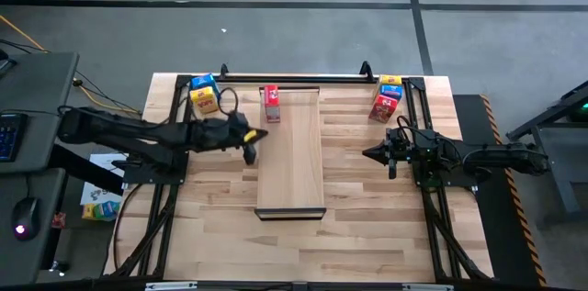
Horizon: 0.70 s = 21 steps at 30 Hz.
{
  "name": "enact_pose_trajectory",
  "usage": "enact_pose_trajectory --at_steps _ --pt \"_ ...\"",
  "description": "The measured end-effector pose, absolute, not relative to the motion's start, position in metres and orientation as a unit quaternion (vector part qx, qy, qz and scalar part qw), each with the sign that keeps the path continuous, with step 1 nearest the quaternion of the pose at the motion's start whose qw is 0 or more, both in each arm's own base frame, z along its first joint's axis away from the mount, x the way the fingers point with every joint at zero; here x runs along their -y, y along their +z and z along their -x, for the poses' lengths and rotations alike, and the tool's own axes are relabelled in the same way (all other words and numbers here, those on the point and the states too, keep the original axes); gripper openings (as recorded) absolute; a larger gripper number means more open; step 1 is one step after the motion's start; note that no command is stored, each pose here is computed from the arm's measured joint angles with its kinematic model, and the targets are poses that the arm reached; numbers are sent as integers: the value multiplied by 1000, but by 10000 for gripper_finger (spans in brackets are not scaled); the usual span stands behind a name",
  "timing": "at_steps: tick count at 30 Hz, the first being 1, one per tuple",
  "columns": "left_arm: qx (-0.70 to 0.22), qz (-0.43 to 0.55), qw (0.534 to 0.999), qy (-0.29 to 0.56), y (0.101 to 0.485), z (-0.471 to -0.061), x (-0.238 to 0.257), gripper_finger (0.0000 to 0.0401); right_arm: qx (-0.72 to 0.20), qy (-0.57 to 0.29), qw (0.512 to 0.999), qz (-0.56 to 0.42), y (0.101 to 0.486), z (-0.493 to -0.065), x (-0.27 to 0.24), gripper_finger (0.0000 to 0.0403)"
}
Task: Stack cereal on shelf
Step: Put the left red cereal box on the shelf
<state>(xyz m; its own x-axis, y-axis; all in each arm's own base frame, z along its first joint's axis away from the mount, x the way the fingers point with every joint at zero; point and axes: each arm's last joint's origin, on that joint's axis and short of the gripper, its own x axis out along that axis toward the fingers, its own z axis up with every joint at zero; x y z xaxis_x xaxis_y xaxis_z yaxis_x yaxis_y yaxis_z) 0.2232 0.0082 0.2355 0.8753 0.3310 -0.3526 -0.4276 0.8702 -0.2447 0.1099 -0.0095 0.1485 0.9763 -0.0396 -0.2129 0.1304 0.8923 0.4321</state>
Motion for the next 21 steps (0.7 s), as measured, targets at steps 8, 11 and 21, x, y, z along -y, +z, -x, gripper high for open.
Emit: enact_pose_trajectory --at_steps 8,11,21 --pt "-81 151 968 181 227 -237 2 0 -100 -44 968 -228 148 -110 10 0" --pt "-79 137 967 199 222 -243 -8 0 -100 -44 968 -228 148 -110 9 0" --pt "-97 127 955 250 208 -250 -34 0 -100 -44 968 -228 149 -110 10 0"
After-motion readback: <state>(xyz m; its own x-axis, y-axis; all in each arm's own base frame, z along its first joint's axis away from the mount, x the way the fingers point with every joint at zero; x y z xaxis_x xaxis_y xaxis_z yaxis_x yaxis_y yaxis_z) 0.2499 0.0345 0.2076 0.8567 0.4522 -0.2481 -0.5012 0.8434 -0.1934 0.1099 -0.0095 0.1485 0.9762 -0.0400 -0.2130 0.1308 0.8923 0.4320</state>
